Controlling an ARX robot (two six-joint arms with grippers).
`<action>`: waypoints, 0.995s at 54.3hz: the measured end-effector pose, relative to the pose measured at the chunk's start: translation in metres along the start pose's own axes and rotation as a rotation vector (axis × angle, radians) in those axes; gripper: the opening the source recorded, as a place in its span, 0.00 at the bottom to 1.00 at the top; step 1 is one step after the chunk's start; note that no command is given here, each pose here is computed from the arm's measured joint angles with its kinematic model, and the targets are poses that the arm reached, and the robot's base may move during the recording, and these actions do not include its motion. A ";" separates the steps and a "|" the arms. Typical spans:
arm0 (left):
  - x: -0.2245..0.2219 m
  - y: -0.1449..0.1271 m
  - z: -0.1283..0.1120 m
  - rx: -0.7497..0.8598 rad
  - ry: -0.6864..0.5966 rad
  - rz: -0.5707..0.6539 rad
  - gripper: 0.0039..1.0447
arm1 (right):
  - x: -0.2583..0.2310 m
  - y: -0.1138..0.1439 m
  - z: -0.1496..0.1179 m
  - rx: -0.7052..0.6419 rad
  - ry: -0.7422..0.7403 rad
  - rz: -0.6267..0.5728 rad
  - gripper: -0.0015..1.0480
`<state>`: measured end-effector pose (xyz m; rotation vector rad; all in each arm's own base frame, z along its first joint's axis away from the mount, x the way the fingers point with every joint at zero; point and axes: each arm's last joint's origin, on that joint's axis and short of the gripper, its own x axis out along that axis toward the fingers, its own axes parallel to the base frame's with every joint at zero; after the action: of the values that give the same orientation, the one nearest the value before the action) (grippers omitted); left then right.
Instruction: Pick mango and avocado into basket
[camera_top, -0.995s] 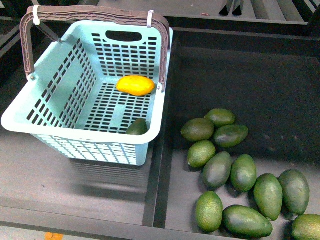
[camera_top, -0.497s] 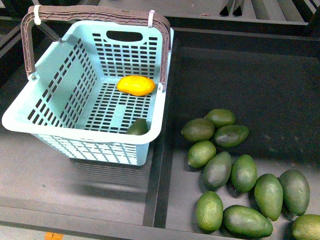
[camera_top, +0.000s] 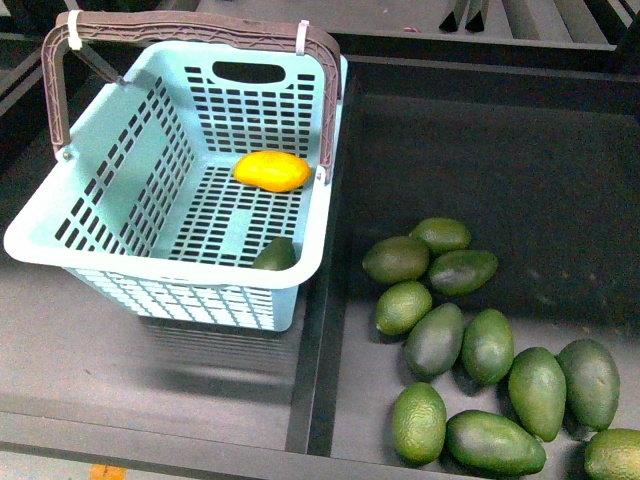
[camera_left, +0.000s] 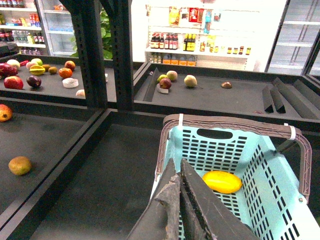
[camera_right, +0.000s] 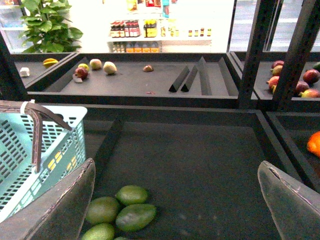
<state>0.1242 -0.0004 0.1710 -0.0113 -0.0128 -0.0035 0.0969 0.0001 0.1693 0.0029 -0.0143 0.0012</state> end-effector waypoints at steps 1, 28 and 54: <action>-0.001 0.000 0.000 0.000 0.000 0.000 0.02 | 0.000 0.000 0.000 0.000 0.000 0.000 0.92; -0.013 0.000 0.001 0.000 -0.003 0.000 0.02 | 0.000 0.000 0.000 0.000 0.000 0.000 0.92; -0.027 0.000 -0.002 0.000 0.002 0.000 0.02 | 0.000 0.000 0.000 0.000 0.000 0.000 0.92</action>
<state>0.0972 -0.0003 0.1684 -0.0109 -0.0105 -0.0035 0.0969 0.0001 0.1692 0.0029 -0.0139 0.0008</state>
